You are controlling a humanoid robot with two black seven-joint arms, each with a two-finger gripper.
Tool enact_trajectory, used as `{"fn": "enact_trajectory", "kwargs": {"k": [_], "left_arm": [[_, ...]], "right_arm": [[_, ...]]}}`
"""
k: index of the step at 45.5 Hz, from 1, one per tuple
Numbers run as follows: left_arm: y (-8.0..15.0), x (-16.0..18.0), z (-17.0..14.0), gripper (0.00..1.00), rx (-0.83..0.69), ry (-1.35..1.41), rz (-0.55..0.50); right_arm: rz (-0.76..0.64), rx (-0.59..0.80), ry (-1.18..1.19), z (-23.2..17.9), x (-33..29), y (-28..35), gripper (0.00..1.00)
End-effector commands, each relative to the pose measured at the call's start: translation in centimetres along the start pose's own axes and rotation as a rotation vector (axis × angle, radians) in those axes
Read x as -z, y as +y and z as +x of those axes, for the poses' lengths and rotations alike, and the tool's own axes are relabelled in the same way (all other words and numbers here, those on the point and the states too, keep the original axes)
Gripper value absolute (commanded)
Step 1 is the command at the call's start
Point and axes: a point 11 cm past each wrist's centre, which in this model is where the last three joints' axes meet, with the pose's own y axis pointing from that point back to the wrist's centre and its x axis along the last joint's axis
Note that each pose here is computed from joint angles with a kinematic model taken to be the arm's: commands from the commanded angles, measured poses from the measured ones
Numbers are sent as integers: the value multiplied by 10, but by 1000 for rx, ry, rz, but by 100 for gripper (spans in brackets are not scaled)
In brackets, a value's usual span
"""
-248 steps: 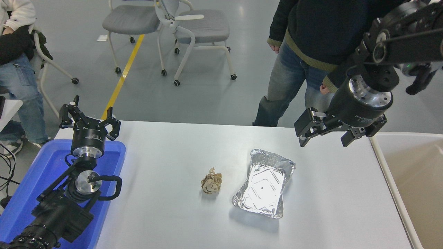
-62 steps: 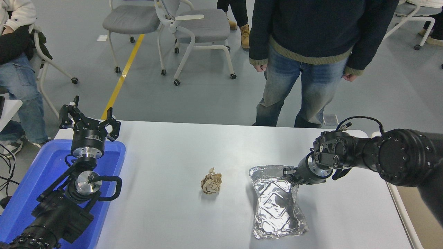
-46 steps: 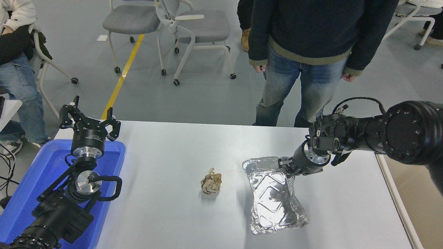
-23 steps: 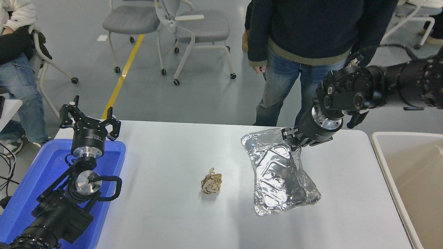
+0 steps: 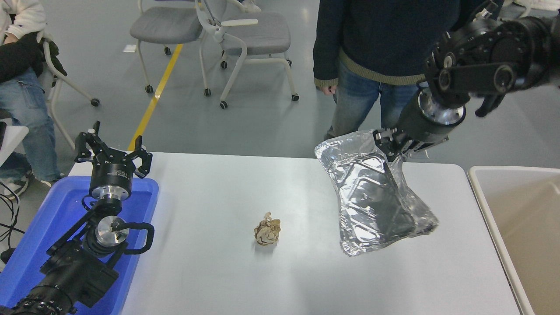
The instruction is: Pick up foil plate and place in dustbin
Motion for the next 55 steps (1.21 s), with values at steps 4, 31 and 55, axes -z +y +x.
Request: {"fn": "enact_trajectory", "kwargs": {"k": [4,31,55], "left_arm": [[0,0,0,99,-1,0,-1],[0,0,0,99,-1,-1,0],[0,0,0,99,-1,0,-1]], "right_arm": [[-38,-102,-69,13,-44,34,0],[-226,-833,-604,-37,-272,-22,0],[-591,-1145,-1234,-155,-411,-115,0]]}}
